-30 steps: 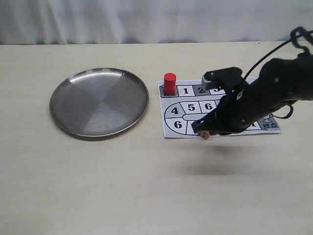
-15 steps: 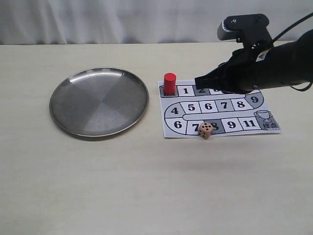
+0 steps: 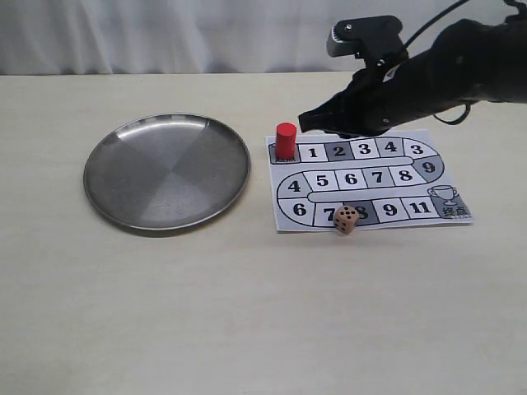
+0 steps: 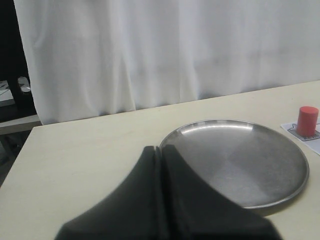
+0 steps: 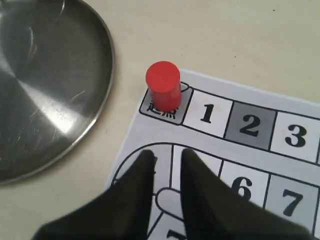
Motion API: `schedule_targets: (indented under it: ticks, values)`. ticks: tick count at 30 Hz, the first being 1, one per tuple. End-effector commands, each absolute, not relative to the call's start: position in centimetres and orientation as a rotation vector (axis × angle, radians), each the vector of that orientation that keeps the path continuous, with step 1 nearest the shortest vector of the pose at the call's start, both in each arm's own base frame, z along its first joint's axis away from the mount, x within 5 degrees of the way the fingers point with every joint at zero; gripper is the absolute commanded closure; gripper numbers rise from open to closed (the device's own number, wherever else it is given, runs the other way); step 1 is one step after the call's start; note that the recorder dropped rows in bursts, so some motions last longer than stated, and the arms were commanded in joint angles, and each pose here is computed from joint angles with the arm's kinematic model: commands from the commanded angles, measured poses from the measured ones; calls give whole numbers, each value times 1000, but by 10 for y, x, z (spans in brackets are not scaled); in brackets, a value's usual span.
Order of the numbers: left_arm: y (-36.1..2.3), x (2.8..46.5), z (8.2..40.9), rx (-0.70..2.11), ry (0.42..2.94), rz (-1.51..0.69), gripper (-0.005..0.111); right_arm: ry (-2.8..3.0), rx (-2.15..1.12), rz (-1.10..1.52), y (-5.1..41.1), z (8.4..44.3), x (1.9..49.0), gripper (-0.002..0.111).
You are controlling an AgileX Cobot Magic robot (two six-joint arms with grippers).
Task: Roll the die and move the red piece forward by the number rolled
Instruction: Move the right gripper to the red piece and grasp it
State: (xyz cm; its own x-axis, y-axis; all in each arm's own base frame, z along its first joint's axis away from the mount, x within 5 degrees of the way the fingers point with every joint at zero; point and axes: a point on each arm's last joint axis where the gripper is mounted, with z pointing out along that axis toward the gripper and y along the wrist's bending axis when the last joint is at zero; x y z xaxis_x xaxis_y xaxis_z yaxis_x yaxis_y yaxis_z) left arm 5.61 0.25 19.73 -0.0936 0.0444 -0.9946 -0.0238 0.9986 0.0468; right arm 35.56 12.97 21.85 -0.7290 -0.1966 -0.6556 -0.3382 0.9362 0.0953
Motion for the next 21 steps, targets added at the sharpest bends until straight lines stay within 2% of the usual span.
schedule_targets:
  ticks: [1, 4, 8, 14, 21]
  values:
    - [2, 56, 198, 18, 1655, 54, 107, 2398, -379, 274, 136, 215, 376, 66]
    - [2, 56, 198, 18, 1655, 54, 107, 2399, -392, 270, 141, 207, 390, 51]
    - [2, 56, 198, 18, 1655, 54, 107, 2389, -486, 254, 157, 193, 405, 41]
    - [2, 56, 198, 18, 1655, 54, 107, 2355, -610, 234, 183, 172, 429, 39]
    - [2, 56, 198, 18, 1655, 54, 107, 2351, -587, 223, 182, 155, 454, 39]
